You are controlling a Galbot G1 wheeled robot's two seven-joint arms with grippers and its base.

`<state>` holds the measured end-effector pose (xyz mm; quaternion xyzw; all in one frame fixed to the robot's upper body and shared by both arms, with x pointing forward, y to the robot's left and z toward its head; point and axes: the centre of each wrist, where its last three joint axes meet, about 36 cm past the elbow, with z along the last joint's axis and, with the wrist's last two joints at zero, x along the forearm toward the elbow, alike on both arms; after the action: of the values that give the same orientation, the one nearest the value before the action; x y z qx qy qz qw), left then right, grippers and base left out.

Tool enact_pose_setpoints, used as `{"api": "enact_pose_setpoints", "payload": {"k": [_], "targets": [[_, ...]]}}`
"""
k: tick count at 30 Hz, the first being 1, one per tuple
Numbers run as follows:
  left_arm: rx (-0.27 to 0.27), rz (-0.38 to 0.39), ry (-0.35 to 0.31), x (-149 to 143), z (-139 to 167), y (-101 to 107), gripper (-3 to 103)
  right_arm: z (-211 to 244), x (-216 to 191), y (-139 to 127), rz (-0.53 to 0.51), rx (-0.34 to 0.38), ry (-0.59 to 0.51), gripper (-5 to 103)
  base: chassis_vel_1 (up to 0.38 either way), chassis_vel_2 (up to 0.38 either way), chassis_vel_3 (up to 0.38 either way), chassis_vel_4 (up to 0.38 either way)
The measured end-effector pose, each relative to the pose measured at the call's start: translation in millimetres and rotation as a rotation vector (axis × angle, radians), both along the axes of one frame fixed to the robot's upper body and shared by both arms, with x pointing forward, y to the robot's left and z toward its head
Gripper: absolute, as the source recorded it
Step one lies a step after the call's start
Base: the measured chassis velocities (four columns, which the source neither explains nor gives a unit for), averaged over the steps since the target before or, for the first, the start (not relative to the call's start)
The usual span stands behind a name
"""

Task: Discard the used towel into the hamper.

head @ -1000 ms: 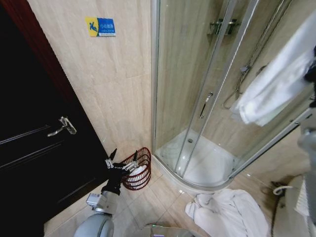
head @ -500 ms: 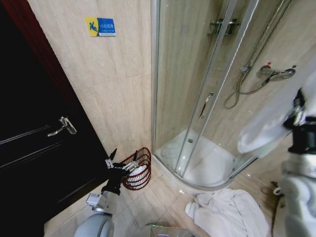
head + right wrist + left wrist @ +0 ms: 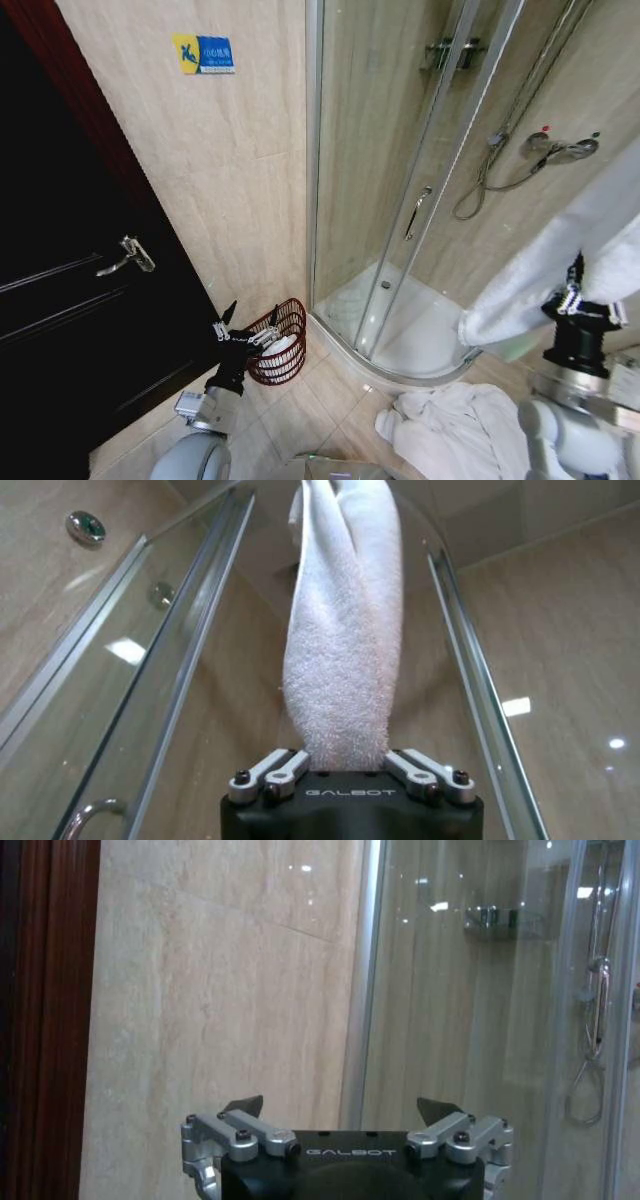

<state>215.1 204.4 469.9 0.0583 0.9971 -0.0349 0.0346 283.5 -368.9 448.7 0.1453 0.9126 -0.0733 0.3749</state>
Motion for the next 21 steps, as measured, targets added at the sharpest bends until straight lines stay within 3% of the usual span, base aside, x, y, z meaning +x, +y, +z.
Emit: {"api": "enact_pose_setpoints", "payload": {"k": [8,21], "targets": [[0.000,0.000,0.000,0.0,0.0,0.0,100,-22.7,-0.7,3.7,-0.015,0.006,-0.008,11,0.000,0.000,0.000,0.000],[0.000,0.000,0.000,0.0,0.0,0.0,100,-56.0,-14.8,2.1,-0.014,0.012,0.069,11,0.000,0.000,0.000,0.000]]}}
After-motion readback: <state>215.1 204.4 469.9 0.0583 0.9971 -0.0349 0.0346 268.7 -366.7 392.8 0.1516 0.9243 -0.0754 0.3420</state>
